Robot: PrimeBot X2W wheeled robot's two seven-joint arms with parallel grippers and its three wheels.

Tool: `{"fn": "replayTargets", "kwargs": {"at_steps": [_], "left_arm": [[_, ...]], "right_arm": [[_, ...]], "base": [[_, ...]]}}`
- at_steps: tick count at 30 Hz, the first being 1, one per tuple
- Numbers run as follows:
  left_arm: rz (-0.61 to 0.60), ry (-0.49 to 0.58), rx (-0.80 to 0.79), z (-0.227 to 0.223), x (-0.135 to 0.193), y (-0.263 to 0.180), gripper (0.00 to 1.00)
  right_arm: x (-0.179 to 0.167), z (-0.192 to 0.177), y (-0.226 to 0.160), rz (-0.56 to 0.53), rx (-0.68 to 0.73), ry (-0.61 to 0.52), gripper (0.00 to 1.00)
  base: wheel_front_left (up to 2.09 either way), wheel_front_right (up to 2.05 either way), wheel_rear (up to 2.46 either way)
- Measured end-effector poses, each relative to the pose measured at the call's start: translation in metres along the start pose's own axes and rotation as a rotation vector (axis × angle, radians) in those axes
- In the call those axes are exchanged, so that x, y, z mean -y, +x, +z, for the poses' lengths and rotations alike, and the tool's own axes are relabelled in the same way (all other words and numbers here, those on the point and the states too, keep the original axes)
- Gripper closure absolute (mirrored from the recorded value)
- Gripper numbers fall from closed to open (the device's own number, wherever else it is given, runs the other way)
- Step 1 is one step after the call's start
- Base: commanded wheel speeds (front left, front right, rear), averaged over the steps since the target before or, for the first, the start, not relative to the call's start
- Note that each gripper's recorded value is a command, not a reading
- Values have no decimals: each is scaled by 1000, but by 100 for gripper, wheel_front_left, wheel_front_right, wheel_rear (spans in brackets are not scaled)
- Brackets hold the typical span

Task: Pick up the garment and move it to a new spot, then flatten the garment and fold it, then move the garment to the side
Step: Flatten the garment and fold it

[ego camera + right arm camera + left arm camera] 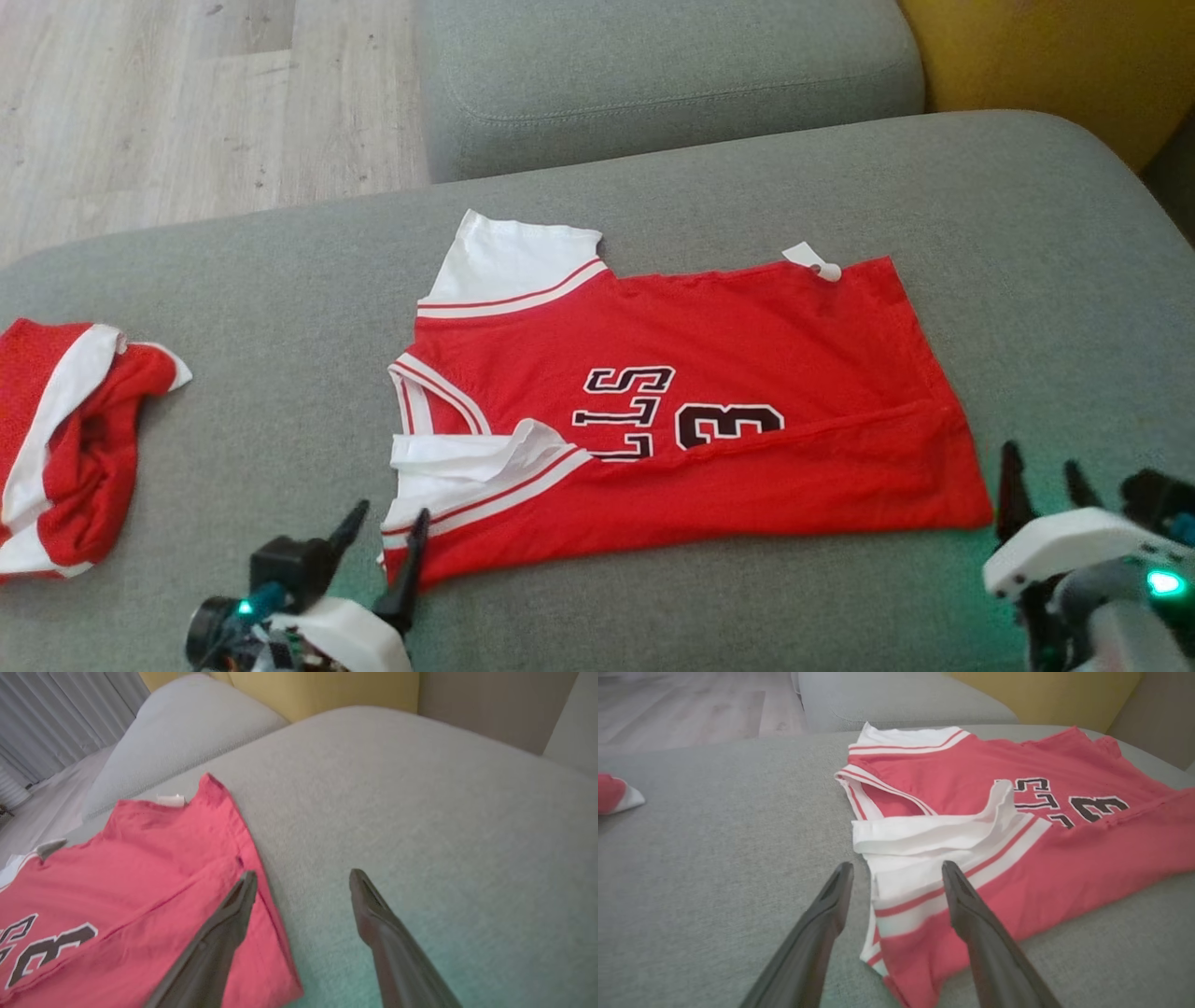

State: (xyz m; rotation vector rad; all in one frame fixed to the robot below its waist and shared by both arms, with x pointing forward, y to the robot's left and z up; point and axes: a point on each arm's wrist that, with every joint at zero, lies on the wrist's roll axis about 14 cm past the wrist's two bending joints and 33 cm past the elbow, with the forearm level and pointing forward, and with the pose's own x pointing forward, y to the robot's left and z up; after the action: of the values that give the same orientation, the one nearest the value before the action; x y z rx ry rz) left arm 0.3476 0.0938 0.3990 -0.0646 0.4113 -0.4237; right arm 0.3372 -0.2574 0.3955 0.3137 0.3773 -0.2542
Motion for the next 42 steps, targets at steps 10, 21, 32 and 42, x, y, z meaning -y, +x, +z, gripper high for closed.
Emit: {"fn": "replayTargets", "kwargs": {"at_steps": [10,21,32,42], "left_arm": [[29,108,313,96,-13,11,0],[-111,261,233,179,-28,102,0],[-170,324,-147,152,-43,204,0],[-164,363,-352,101,-65,243,0]], "right_arm": [[-7,74,4,12,235,-88,0],[-56,142,55,97,329,-165,0],[-60,155,105,101,326,-238,0],[-54,137,120,102,277,-246,0]], "base": [[0,0,0],[0,0,0],[0,0,0],[0,0,0]]}}
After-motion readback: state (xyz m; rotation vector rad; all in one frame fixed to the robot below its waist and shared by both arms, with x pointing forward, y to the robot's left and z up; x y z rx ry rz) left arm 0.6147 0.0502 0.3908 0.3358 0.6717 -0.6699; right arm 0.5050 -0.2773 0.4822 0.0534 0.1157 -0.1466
